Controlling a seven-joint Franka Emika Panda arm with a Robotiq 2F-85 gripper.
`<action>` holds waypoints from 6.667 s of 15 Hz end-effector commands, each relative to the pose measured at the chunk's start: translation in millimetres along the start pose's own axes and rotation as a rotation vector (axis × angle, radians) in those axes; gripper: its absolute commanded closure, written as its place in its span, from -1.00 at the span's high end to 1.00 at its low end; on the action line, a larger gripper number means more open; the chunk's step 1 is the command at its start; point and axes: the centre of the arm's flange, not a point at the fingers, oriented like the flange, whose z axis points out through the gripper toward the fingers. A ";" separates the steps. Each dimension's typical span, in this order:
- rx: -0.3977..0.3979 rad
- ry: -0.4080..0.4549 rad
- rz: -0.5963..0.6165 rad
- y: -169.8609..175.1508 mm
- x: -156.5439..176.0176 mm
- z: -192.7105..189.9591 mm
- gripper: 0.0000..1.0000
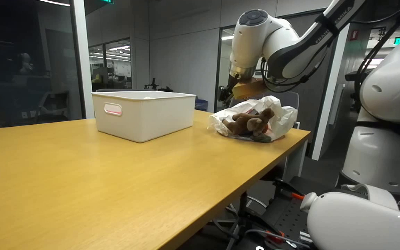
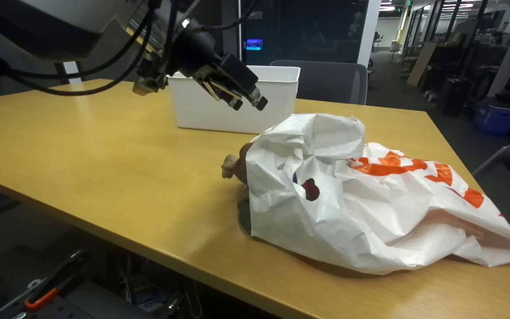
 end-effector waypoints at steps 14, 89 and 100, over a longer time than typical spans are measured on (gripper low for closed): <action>0.266 -0.151 -0.205 -63.9 -23.5 43.2 1.00; 0.506 0.001 -0.150 12.4 32.4 -136.6 -0.99; 0.555 -0.242 -0.361 -26.7 -15.4 -151.7 0.00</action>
